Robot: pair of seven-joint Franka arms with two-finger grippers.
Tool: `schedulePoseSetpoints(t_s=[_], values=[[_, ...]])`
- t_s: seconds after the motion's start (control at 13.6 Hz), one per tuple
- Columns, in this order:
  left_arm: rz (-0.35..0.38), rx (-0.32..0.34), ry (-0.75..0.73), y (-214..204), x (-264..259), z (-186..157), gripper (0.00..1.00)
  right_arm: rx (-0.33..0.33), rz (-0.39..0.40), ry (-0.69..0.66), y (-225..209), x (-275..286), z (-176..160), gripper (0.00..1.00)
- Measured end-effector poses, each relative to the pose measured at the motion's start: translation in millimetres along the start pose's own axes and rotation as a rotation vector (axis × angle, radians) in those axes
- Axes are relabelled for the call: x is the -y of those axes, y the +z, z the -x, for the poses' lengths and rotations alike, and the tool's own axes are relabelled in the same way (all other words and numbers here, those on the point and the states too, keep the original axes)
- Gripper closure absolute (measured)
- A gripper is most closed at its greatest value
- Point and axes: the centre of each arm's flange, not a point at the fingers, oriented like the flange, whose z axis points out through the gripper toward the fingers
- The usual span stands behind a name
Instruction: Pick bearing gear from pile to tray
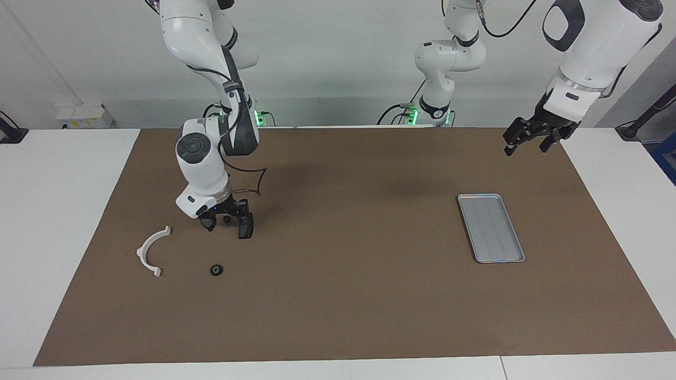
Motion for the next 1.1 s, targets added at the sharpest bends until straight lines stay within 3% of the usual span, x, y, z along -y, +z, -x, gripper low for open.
schedulePoseSetpoints(t_s=[1.1], values=[[0.0,0.0,0.0,0,0,0,0.0,-0.014,-0.004,0.01,17,-7,16,0.2]])
